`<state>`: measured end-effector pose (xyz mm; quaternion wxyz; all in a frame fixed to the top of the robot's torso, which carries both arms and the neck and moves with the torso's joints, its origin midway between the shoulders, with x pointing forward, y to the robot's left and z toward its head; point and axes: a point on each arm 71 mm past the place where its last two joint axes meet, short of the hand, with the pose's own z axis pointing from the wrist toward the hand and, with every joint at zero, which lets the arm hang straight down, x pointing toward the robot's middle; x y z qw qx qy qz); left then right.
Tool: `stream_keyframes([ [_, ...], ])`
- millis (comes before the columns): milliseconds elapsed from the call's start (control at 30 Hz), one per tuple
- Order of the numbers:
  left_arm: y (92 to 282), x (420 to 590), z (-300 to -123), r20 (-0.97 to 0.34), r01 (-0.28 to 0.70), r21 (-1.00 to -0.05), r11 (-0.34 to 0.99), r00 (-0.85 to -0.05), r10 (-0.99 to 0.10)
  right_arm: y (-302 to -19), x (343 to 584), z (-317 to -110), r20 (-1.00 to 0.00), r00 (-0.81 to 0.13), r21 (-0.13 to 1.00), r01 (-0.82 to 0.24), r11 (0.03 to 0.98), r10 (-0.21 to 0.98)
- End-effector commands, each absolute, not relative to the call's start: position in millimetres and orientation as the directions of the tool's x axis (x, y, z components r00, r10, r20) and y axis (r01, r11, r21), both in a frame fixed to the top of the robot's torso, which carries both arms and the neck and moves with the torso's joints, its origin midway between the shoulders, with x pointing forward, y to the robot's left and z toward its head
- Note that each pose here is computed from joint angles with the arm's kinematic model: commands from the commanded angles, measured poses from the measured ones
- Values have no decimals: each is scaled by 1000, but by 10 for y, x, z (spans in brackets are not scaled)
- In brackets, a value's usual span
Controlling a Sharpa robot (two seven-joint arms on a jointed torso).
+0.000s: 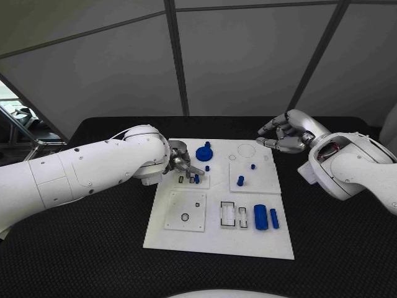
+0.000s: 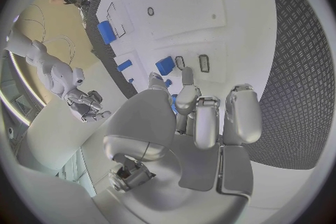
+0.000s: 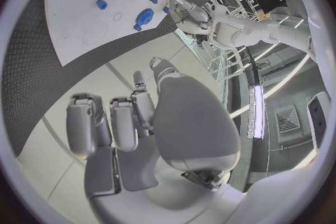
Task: Assemble the parts on the task board
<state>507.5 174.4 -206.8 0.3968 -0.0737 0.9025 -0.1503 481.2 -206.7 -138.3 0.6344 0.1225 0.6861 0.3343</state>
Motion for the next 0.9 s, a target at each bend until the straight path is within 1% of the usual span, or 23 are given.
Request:
stream_keyframes([
  [33, 1723, 5066, -2064, -689, -8, -320, 948, -684, -238, -2054, 4819, -1369, -805, -159, 592, -269, 760, 571],
  [900, 1677, 5041, -2056, -684, 6, -330, 944, -691, -235, -2044, 4858, -1394, -818, -163, 575, -262, 775, 552],
])
